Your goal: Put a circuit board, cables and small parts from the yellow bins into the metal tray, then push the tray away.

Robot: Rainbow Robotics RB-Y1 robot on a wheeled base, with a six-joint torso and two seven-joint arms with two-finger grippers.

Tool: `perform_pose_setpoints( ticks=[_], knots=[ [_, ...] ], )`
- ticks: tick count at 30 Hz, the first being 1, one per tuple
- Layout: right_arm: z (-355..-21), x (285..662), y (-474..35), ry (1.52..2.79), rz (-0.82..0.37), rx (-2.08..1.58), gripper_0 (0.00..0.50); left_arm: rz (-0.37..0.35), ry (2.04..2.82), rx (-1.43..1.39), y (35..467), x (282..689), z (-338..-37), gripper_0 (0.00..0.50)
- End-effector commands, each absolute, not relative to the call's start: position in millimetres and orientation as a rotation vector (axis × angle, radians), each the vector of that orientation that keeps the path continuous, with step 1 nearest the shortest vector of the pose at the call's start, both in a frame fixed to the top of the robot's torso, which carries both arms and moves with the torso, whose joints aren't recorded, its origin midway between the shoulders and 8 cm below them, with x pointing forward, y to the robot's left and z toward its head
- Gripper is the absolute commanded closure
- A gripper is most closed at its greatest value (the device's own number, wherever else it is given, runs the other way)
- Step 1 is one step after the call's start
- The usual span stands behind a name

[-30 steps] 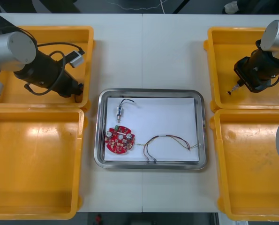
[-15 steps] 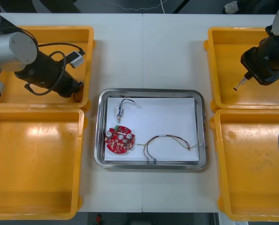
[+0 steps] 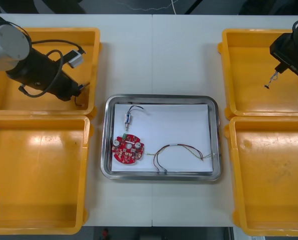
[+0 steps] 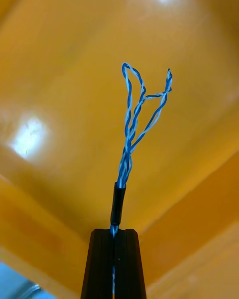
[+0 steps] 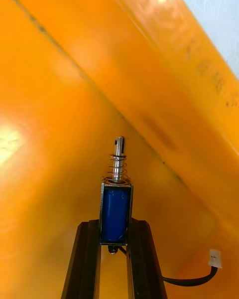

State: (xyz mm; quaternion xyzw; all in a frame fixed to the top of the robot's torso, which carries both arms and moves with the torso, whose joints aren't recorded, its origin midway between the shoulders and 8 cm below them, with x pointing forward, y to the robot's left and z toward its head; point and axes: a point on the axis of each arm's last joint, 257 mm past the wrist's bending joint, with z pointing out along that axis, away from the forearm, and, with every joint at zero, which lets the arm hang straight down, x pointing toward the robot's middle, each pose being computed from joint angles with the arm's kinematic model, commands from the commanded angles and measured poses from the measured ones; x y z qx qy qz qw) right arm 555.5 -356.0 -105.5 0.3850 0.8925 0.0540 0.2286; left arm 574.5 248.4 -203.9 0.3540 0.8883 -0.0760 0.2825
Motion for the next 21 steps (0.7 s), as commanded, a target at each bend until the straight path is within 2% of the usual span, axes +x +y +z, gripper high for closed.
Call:
perform_pose_setpoints(
  ticks=[1, 6, 11, 21],
  knots=[
    [-63, 551, -362, 2.414, 0.141, 0.908, 0.5, -0.249, 2.366, 0.804, 240, 588, -154, 0.499],
    [-38, 555, -336, 2.406, 0.172, 0.685, 0.5, -0.201, 2.37, 0.783, 249, 584, -131, 0.5],
    [-21, 555, -303, 2.4, 0.131, 0.421, 0.5, -0.134, 2.409, 0.739, 253, 573, -117, 0.5],
    [-30, 530, -228, 2.383, 0.017, -0.21, 0.5, -0.153, 2.484, 0.581, 245, 548, -95, 0.5]
  ],
)
